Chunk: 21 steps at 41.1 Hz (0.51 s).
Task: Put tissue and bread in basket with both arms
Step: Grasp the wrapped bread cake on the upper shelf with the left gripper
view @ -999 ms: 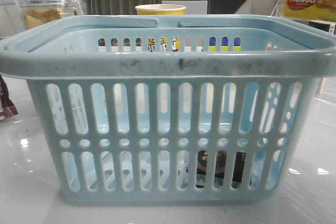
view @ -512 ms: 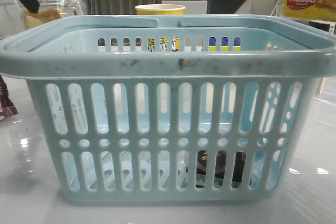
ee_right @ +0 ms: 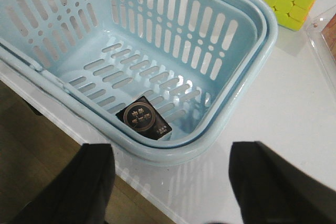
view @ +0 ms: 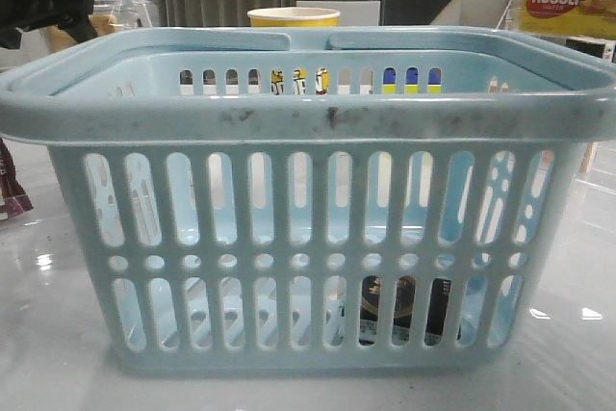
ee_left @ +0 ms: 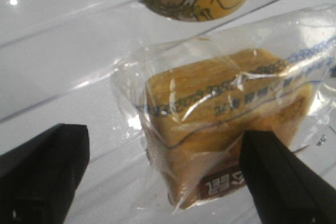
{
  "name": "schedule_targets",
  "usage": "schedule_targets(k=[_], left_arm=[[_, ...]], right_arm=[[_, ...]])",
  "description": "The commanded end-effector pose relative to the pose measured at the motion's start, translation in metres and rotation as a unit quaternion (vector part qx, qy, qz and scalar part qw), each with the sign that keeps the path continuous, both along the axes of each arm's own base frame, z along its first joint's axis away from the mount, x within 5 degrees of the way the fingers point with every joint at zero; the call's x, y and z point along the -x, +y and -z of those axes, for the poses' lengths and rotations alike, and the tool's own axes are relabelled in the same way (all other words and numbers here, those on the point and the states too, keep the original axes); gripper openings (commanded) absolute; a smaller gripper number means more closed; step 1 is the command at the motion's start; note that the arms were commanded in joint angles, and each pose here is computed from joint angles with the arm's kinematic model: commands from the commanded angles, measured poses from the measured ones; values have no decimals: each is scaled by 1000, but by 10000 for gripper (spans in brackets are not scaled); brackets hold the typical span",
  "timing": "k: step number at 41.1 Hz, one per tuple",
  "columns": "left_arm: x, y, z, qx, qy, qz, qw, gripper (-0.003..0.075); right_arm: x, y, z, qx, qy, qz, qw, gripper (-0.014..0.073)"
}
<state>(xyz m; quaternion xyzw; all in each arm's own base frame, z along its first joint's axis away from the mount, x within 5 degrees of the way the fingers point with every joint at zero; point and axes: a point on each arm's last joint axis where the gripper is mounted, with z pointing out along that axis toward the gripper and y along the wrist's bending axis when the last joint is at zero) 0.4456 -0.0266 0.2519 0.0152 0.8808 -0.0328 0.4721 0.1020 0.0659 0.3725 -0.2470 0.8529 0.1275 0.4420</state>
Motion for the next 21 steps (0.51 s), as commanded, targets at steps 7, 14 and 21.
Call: schedule_targets(k=[7, 14, 21], left_arm=[[1, -9, -43, 8, -91, 4, 996, 437], [3, -17, -41, 8, -76, 14, 997, 250], [8, -17, -43, 10, -53, 17, 998, 121]], right_arm=[[-1, 0, -14, -19, -47, -2, 999, 561], [-1, 0, -14, -19, -47, -2, 999, 561], [-1, 0, -14, -19, -47, -2, 999, 561]])
